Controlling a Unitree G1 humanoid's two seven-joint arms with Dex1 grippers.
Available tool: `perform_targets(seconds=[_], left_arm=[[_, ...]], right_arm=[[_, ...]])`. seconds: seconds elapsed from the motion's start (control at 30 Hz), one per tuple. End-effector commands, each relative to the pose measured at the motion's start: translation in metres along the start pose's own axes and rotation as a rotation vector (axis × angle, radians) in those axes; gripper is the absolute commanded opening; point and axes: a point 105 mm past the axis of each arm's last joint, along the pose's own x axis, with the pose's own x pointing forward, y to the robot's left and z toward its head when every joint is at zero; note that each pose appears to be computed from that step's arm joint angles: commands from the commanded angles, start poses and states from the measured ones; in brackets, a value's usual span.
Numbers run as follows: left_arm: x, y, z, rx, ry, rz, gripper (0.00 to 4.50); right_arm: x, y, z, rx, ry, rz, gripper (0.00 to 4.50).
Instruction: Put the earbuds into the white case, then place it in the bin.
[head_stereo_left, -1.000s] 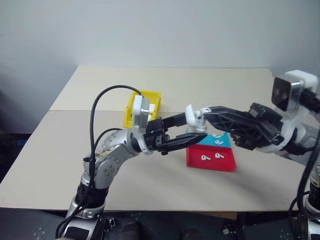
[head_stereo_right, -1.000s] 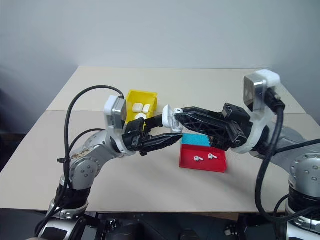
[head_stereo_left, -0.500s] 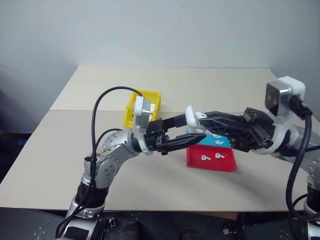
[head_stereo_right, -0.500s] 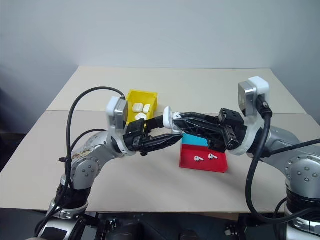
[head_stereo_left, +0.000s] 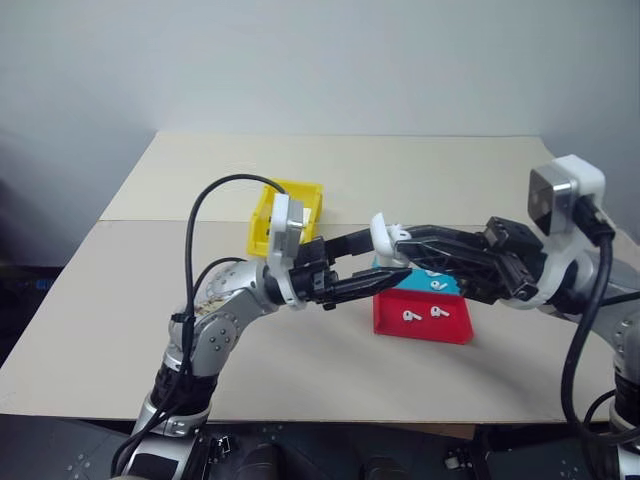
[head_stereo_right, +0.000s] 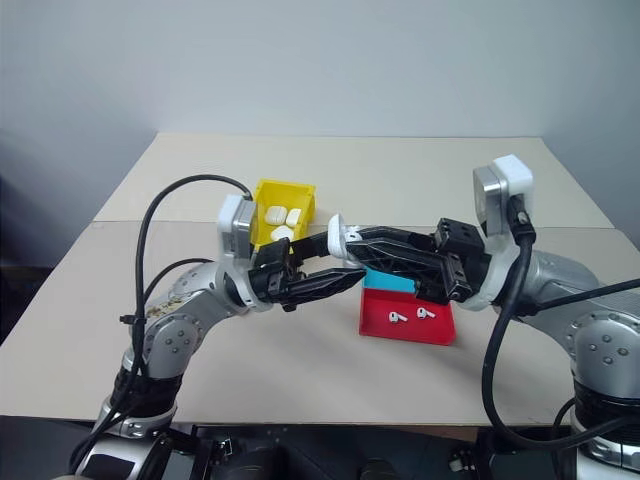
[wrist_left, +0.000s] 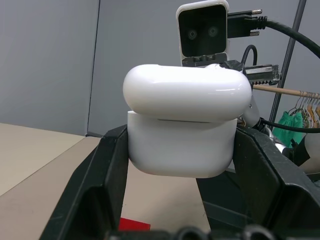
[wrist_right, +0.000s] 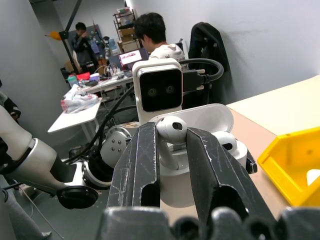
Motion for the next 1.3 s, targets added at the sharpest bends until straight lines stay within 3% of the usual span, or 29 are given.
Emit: perform_targets(seconds=[0.03, 0.07, 0.1, 0.17, 0.4, 0.83, 0.93, 1.1, 1.27, 1.3], left_arm=[[0.006, -0.006, 0.017, 0.057, -0.06, -0.03, 2.81], [0.006, -0.006, 0.017, 0.057, -0.061, -0.03, 2.81], [0.006, -0.005, 0.017, 0.058, -0.062, -0.031, 2.81], [0.006, -0.005, 0.017, 0.06, -0.063, -0.029, 2.81], [0.006, -0.003, 0.017, 0.064, -0.066, -0.027, 2.81], [0.014, 0.013, 0.01, 0.084, -0.045, -0.019, 2.81], [0.016, 0.016, 0.007, 0.097, -0.027, -0.04, 2.81], [0.015, 0.017, -0.001, 0.117, 0.026, -0.1, 2.81], [0.014, 0.019, -0.006, 0.124, 0.043, -0.124, 2.81], [0.014, 0.02, -0.007, 0.122, 0.041, -0.121, 2.81]], right_arm=[[0.001, 0.001, -0.01, 0.022, 0.041, 0.002, 0.62], [0.0, 0.0, -0.011, 0.023, 0.044, 0.0, 0.62], [0.0, -0.001, -0.012, 0.023, 0.047, -0.002, 1.18], [0.0, -0.002, -0.012, 0.021, 0.051, -0.006, 1.63], [-0.001, -0.002, -0.011, -0.004, 0.063, -0.006, 3.92], [-0.016, 0.004, 0.018, -0.02, 0.017, 0.041, 3.92], [-0.023, -0.005, 0.028, -0.073, 0.029, 0.005, 3.33], [-0.022, -0.018, 0.049, -0.18, 0.088, -0.009, 1.63], [-0.005, -0.03, 0.053, -0.295, 0.246, -0.012, 0.01], [0.001, -0.032, 0.053, -0.307, 0.27, -0.01, 0.01]])
